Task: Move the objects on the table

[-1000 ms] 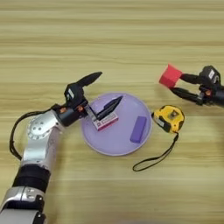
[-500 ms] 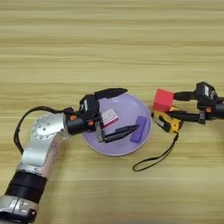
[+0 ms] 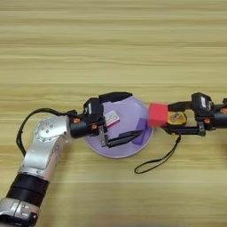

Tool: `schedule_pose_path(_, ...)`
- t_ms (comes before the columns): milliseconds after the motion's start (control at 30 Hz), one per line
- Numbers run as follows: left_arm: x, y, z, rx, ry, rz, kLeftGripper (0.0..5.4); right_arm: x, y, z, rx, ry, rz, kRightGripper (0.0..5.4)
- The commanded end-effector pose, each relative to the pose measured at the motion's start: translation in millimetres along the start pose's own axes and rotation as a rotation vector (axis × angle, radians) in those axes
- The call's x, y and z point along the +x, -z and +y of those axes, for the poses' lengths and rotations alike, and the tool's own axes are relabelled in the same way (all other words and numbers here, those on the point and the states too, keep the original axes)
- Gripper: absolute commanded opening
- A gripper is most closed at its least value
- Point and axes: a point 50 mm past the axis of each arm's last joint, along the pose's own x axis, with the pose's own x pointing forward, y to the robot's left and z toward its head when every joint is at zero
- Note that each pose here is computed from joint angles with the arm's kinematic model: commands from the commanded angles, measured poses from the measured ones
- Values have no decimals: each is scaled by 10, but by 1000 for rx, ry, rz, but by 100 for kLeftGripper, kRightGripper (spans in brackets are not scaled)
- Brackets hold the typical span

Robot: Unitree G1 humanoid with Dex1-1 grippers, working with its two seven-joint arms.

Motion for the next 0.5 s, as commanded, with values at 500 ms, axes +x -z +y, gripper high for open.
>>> schedule_pose_path(500,15,26,-62,1,63,35,540,44,-80,46,-17,-22,-16,235)
